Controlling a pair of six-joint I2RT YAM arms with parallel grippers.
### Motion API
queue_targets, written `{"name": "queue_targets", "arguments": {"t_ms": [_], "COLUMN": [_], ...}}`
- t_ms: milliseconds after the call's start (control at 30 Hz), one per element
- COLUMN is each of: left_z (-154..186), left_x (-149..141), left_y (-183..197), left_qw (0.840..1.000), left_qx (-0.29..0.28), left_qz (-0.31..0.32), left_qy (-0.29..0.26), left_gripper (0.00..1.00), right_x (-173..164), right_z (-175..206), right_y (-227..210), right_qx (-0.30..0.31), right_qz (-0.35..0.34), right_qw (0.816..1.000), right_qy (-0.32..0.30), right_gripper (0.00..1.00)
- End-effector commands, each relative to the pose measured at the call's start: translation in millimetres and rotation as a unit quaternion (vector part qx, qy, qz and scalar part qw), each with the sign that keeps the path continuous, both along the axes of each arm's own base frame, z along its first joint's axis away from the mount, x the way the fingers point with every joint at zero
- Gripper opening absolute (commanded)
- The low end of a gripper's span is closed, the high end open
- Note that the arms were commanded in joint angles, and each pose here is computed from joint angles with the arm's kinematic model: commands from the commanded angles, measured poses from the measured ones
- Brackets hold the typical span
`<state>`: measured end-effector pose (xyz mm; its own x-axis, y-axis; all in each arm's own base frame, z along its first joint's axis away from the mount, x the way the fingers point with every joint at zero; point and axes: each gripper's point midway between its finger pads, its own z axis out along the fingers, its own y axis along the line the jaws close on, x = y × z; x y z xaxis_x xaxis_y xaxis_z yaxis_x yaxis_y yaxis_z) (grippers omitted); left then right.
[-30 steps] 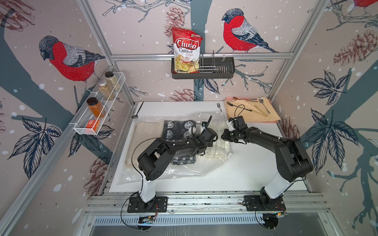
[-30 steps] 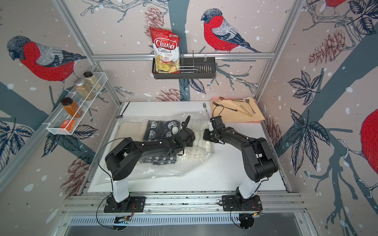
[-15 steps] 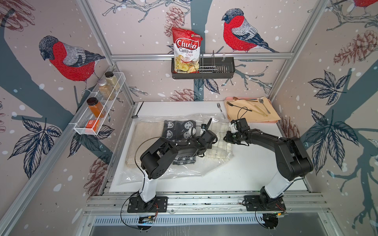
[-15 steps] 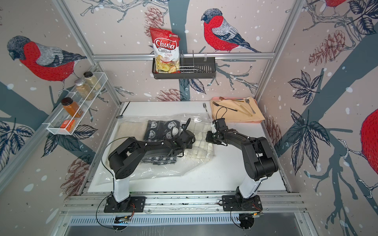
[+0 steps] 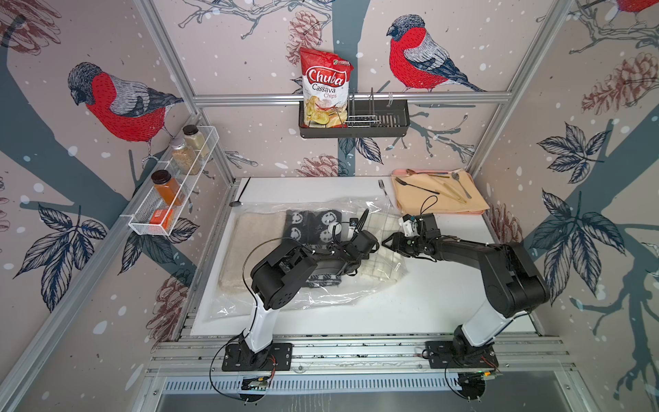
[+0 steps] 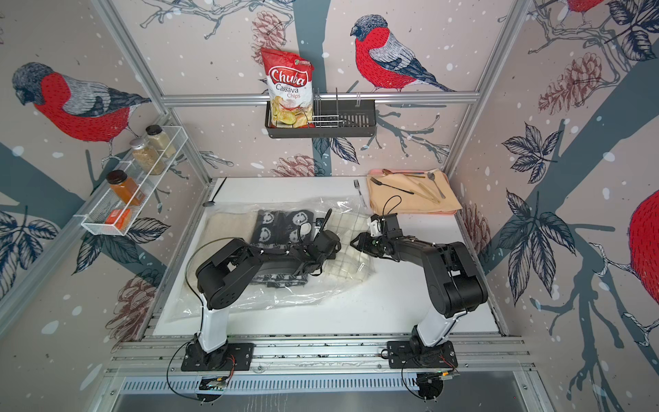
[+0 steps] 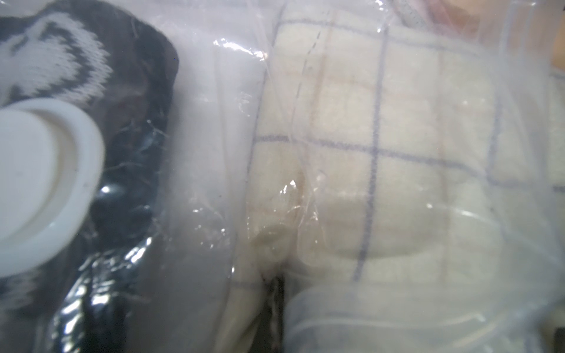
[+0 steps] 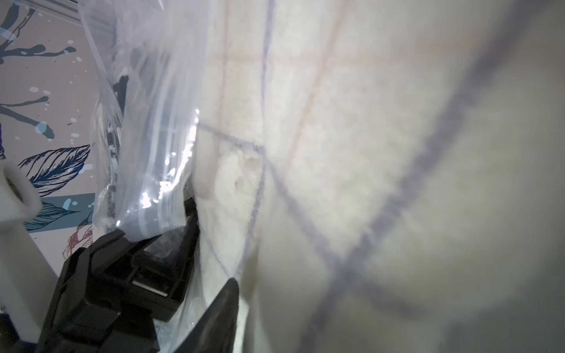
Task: Take the scarf out of the vacuum bag
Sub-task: Take out the scarf from the vacuum bag.
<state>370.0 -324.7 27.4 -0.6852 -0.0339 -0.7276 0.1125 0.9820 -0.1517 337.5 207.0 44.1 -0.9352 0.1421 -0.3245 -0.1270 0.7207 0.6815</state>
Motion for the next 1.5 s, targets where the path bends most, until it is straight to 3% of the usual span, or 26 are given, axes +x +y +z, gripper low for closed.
{"name": "queue_targets", "arguments": {"t_ms": [0,300,433,467,567,633,733,1000,1167,1467], "left_z": [-41.6,-53.6,-58.6,-59.8,-58.8,-57.4,-51.2,-25.9,-24.3,-22.8], "left_x": [-30.2,-39.5,-43.2,-44.1,-44.5,-44.4,-42.2,-33.9,-35.0,-33.9], "left_y": [19.4,19.5,18.0,18.1,18.8,20.3,22.8,36.1,36.9,39.1], "left_qw": [0.995,0.993,0.992,0.992,0.992,0.993,0.993,0.991,0.991,0.991], "left_qx": [0.05,0.043,0.04,0.04,0.039,0.041,0.047,0.12,0.124,0.123], "left_qz": [-0.014,-0.021,-0.025,-0.024,-0.022,-0.021,-0.017,-0.003,-0.003,0.009], "left_qy": [0.086,0.105,0.113,0.115,0.114,0.113,0.104,0.057,0.057,0.06], "left_gripper": [0.0,0.0,0.0,0.0,0.0,0.0,0.0,0.0,0.0,0.0], "right_x": [-4.1,-7.5,-7.5,-7.3,-5.3,-3.3,0.6,10.7,11.8,11.3], "right_z": [6.1,13.4,17.9,19.3,25.1,27.1,25.8,15.0,-3.6,0.9], "right_y": [16.3,36.0,43.5,44.1,38.7,32.9,25.6,10.4,-8.6,-55.9], "right_qx": [0.061,0.145,0.176,0.185,0.201,0.195,0.152,-0.041,-0.174,-0.289], "right_qz": [0.017,0.025,0.028,0.028,0.019,0.012,0.009,0.036,0.038,-0.001], "right_qw": [0.998,0.989,0.984,0.982,0.979,0.981,0.988,0.998,0.984,0.957], "right_qy": [0.006,0.002,0.0,0.0,-0.007,-0.012,-0.02,-0.014,0.02,0.032], "right_gripper": [0.51,0.5,0.43,0.38,0.1,0.0,0.0,0.0,0.0,0.0]}}
